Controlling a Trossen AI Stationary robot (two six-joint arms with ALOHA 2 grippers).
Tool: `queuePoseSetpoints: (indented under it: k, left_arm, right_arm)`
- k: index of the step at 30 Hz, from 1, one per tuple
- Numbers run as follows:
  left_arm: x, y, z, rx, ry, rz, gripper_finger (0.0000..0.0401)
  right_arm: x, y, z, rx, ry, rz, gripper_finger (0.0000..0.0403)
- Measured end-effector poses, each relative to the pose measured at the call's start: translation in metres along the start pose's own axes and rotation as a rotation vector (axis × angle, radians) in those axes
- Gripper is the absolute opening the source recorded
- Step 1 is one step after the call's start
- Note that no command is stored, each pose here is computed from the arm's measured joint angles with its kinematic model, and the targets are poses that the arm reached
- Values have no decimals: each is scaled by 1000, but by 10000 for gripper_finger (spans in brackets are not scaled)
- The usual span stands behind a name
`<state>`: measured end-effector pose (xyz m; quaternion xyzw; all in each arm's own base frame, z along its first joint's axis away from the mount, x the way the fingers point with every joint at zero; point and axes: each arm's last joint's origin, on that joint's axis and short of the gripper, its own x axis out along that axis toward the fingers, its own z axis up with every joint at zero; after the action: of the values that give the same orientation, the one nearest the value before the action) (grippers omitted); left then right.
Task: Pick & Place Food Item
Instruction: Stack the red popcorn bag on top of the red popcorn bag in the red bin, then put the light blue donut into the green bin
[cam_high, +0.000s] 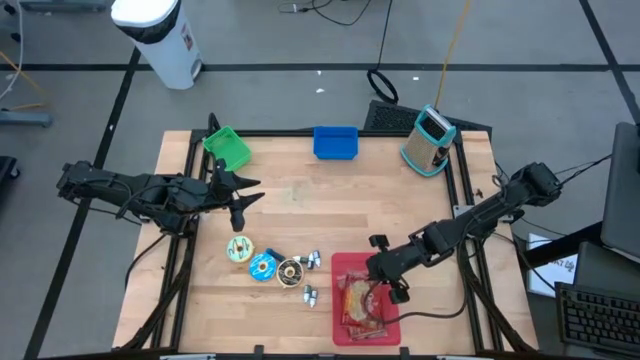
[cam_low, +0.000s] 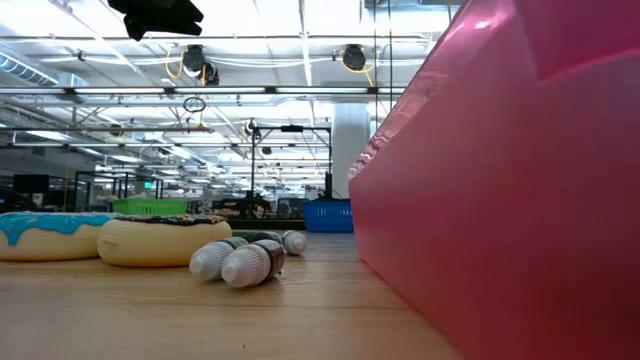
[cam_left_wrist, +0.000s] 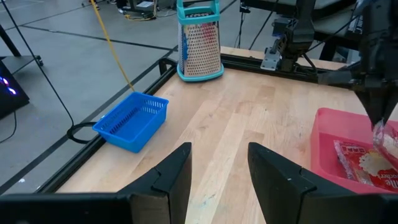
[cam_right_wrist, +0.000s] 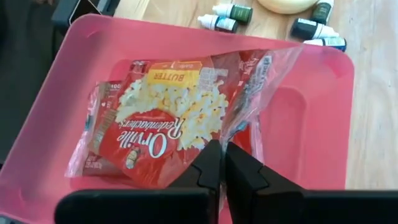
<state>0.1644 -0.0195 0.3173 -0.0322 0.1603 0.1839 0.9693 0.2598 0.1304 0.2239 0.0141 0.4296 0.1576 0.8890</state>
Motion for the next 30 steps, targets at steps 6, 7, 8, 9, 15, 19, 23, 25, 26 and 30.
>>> queuePoseSetpoints:
  k: [6,7,8,9,15,19,23,25,26,30]
  left_arm:
    - [0,0,0,0,0,0,159]
    - [0,0,0,0,0,0,159]
    - [0,0,0,0,0,0,159]
    - [0,0,0,0,0,0,159]
    - [0,0,0,0,0,0,159]
    - [0,0,0,0,0,0,159]
    - [0,0,0,0,0,0,159]
    - [0,0,0,0,1,0,159]
    - [0,0,0,0,0,0,159]
    - [0,0,0,0,1,0,159]
  right_arm:
    - [7,-3,-9,1,-6,-5,42]
    - [7,-4,-10,2,-11,-5,53]
    - [8,-4,-10,4,-18,-4,66]
    - [8,-5,-10,5,-23,-4,78]
    - [8,-11,-4,-10,-85,-44,145]
    - [5,-17,3,-54,-158,-123,170]
    - [-3,-26,8,-54,-206,-214,177]
    - [-9,-31,9,-42,-217,-268,177]
    - [-14,-35,9,-39,-214,-291,177]
    - [-33,-46,10,-32,-252,-357,167]
